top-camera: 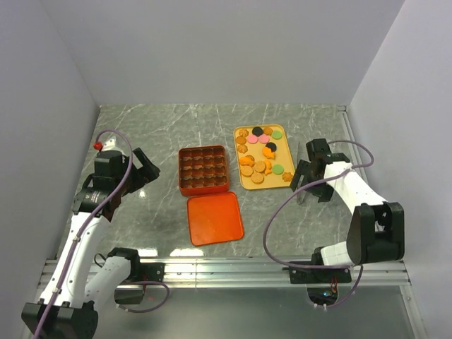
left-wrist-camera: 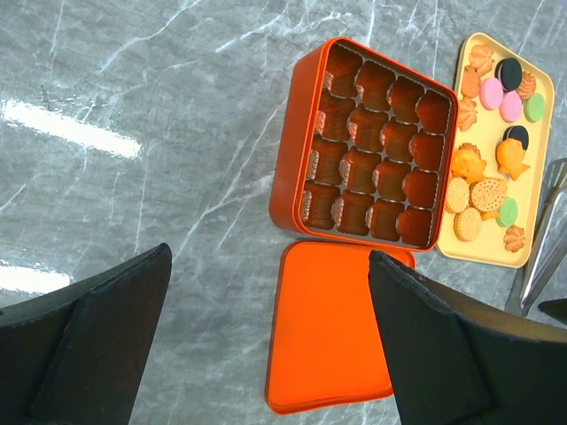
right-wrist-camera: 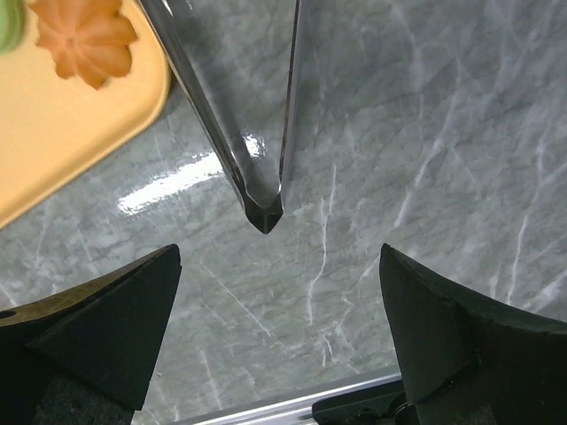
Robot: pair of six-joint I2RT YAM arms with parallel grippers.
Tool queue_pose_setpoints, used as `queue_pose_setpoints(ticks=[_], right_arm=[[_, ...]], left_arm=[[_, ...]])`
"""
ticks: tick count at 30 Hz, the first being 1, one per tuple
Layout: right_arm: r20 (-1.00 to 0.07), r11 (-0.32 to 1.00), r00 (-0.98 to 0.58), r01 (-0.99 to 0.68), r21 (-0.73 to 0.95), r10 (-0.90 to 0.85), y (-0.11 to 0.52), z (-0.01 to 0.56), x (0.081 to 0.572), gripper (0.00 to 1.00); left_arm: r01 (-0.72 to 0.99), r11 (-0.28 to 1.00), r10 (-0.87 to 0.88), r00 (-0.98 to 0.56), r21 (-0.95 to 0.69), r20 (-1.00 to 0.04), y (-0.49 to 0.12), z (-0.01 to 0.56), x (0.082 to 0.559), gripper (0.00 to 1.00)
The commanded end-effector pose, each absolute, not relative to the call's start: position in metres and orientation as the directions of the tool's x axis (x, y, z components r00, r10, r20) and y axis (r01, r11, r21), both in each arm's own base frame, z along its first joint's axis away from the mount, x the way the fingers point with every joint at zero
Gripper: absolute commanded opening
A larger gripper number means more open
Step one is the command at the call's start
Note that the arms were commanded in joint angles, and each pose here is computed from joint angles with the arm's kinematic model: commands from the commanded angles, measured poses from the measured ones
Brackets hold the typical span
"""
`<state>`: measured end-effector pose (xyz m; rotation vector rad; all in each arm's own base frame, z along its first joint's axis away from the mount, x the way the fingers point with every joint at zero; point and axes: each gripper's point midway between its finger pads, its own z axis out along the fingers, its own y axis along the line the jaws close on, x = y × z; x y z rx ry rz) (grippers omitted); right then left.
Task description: Pack the cookies
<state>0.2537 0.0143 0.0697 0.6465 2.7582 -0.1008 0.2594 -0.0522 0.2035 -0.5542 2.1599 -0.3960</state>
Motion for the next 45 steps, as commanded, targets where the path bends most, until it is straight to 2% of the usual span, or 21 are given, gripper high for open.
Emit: queue_pose_setpoints(ticks=[1,7,15,24,33,37,45], right_arm=[[-0.248,0.915,-0.886,0.403,0.004,0.392,0.021,0.052,0.243,0.99],[-0.203,0.919,-0.899,0.393,0.014,0.388,0.024,0.029,0.246,0.98],[-0.210,0.910,-0.889,0.415,0.014,0.408,0.013,0.024,0.270,0.96],[-0.201,0.849,-0.827,0.526,0.053,0.525,-0.026,0.020,0.290,0.96],[-0.215,0.875,-0.848,0.473,0.106,0.485,-0.024,0.027,0.327,0.96],[-0.212,0.886,-0.861,0.456,0.079,0.462,-0.030,0.025,0.338,0.96],[-0.160,0.909,-0.895,0.415,0.040,0.416,-0.028,0.008,0.340,0.89]], left_arm=[[-0.208,0.857,-0.505,-0.516,-0.471,-0.691,-0.054,0.214,0.262,1.00],[-0.208,0.857,-0.506,-0.518,-0.471,-0.690,-0.055,0.213,0.261,0.99],[-0.216,0.856,-0.507,-0.526,-0.470,-0.683,-0.055,0.210,0.261,0.99],[-0.225,0.854,-0.510,-0.534,-0.468,-0.674,-0.055,0.207,0.263,0.99],[-0.234,0.852,-0.514,-0.541,-0.469,-0.666,-0.056,0.203,0.265,0.99],[-0.256,0.850,-0.522,-0.524,-0.460,-0.673,-0.051,0.203,0.265,0.99],[-0.276,0.843,-0.538,-0.480,-0.463,-0.693,-0.044,0.212,0.263,0.99]])
